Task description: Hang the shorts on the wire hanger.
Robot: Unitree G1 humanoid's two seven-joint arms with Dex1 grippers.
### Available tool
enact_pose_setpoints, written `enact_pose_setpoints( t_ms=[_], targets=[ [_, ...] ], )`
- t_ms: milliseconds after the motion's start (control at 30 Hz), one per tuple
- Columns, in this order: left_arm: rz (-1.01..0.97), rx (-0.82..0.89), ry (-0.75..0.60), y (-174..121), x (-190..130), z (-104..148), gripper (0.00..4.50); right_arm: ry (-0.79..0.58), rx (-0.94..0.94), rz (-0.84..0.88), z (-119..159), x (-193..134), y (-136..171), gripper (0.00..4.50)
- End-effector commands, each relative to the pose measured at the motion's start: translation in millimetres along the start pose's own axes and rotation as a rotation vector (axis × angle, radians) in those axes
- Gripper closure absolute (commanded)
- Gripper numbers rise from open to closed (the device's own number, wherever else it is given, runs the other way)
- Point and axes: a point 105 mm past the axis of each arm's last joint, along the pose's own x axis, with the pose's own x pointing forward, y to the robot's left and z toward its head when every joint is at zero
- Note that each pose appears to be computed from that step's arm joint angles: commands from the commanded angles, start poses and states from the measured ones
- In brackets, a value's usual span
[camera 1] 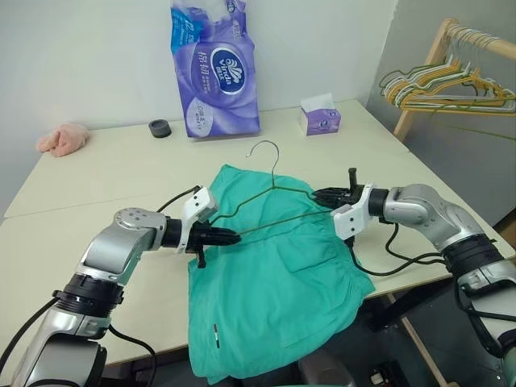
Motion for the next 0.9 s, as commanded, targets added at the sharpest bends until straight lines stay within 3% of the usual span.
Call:
enact_pose_setpoints(
  t_ms=[33,100,267,467,867,900],
  targets=[
    [0.009,0.038,-0.041,-1,-4,14,4.50,-0.046,0.013,-0.012,10,-5,-9,2.38],
    [0.013,0.049,-0.048,-1,-3,16,4.50,-0.055,0.068,-0.017,11,-13,-16,1.70],
    [0.014,0.147,-0.022,-6,-3,17,4.50,-0.025,0.552,0.056,-1,-43,-23,0.02],
    [-0.037,0.254,0.011,-17,-3,21,4.50,0.003,0.808,0.232,6,-48,-7,0.02],
    [-0.060,0.298,0.010,-25,-5,30,4.50,-0.002,0.943,0.514,24,-26,16,0.02],
    [-0.058,0.303,0.014,-25,-5,29,4.50,0.001,0.949,0.520,24,-26,16,0.19]
  ],
)
